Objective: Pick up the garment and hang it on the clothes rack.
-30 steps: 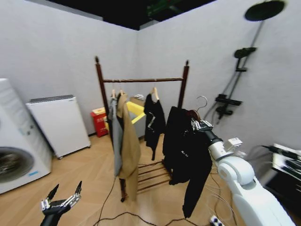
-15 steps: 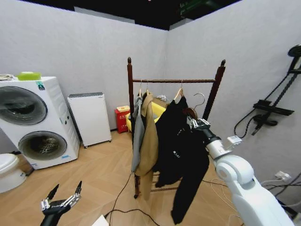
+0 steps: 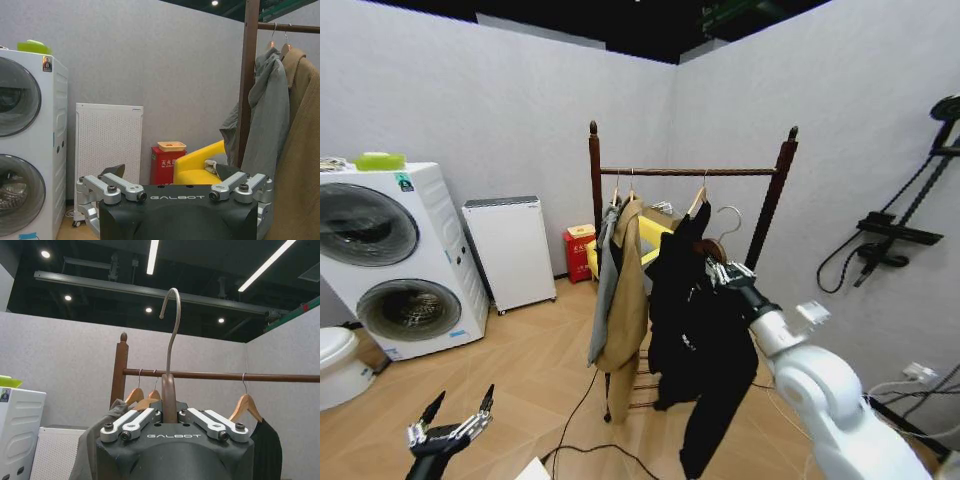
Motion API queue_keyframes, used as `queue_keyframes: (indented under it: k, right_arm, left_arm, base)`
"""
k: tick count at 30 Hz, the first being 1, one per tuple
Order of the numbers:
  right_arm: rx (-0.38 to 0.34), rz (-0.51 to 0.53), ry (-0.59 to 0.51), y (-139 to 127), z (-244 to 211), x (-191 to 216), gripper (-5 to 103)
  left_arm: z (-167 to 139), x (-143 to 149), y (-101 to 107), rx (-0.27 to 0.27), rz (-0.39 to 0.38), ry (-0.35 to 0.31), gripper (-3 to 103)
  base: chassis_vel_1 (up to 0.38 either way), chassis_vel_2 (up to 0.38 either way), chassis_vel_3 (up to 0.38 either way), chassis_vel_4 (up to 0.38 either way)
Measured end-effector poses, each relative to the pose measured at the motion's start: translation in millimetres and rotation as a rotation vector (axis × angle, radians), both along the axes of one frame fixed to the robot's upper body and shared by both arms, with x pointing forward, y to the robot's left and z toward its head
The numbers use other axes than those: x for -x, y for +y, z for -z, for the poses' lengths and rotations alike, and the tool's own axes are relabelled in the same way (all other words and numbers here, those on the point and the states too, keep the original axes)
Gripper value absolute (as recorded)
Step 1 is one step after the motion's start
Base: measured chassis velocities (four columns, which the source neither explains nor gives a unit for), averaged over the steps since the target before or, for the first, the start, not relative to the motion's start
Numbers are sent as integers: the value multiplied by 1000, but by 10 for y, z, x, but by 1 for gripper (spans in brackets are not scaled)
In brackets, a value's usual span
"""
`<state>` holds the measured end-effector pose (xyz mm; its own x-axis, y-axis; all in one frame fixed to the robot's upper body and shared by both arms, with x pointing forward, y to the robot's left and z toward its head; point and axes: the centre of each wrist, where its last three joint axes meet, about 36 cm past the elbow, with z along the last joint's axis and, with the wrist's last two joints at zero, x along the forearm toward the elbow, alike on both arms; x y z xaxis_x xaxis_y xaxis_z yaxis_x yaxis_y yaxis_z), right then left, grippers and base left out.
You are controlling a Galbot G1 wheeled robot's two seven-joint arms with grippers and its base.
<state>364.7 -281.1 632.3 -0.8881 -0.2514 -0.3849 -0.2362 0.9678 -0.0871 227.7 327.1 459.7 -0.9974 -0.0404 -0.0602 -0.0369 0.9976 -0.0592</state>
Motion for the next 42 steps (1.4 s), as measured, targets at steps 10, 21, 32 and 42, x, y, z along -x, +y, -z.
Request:
queue_keyframes:
  k: [10,21,32,42]
  right_arm:
    - [-24,32,14,-1,69,-138,9]
    - [-54,53,35,60,159,-539,9]
    - [-51,169,24,14,226,-1317,9]
    - [-123,87,57,498,201,-1662,9]
  left_arm:
    - [0,0,0,0,0,0,100]
    - [0,0,0,0,0,0,100]
    - [0,0,0,0,0,0,100]
    - [0,0,0,0,0,0,100]
  base:
    - [0,0,0,0]
    - [0,0,0,0]
    - [0,0,0,0]
    - [0,0,0,0]
